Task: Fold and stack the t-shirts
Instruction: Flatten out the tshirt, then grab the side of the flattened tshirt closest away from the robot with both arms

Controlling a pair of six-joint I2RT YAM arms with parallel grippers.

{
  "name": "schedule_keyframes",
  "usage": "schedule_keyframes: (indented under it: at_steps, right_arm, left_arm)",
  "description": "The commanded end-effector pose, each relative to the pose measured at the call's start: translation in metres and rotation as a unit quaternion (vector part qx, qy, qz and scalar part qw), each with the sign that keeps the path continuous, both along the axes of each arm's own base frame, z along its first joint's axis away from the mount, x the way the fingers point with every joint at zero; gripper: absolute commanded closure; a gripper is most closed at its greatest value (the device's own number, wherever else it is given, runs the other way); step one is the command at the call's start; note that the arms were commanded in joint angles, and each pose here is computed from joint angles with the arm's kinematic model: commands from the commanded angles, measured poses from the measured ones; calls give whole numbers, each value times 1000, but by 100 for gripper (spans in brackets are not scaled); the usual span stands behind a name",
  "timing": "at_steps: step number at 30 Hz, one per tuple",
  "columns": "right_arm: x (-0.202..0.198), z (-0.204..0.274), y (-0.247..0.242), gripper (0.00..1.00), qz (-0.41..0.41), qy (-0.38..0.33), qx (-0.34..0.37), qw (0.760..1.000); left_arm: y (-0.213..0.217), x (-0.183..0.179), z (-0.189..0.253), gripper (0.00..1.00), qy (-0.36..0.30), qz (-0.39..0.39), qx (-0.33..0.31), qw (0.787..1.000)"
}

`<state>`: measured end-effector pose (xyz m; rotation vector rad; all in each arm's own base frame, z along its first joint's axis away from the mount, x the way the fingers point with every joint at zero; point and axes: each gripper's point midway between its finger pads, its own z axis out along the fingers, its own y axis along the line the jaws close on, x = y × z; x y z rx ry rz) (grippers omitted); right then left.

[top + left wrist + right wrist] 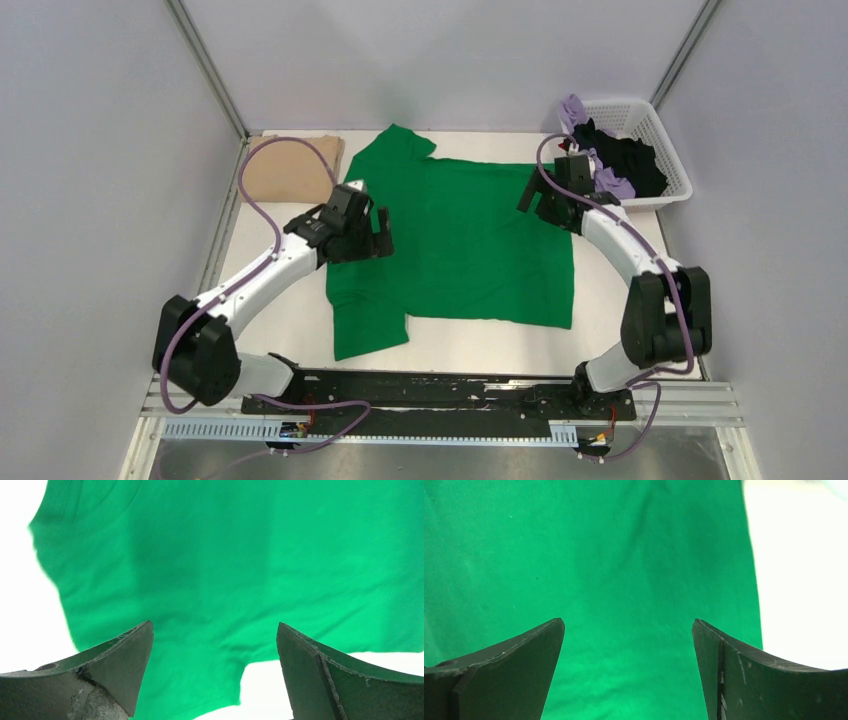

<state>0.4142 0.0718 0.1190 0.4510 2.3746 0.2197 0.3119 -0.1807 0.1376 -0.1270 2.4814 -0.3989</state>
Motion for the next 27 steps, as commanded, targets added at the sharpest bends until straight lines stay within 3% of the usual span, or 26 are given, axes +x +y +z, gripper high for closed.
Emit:
schedule_keyframes:
  at_steps: [1,10,16,23,27]
  right_arm:
    - [-27,31,-21,0,-61,-68,-2,996]
    - [-81,46,-54,0,-168,-135,17,976]
    - [-84,48,-57,0,-167,-144,12,975]
    - [-79,37,-55,0,-159,-123,6,980]
    - [-78,35,-55,0,-160,-119,4,980]
  left_arm:
    - [46,-75,-29,0,78,46,79,993]
    - [60,-185,-80,0,224,62,94,968]
    - [58,-201,-95,4,242,82,81,963]
    - [52,-203,-114,24,232,112,28,966]
    - [56,-210,-120,31,244,116,37,962]
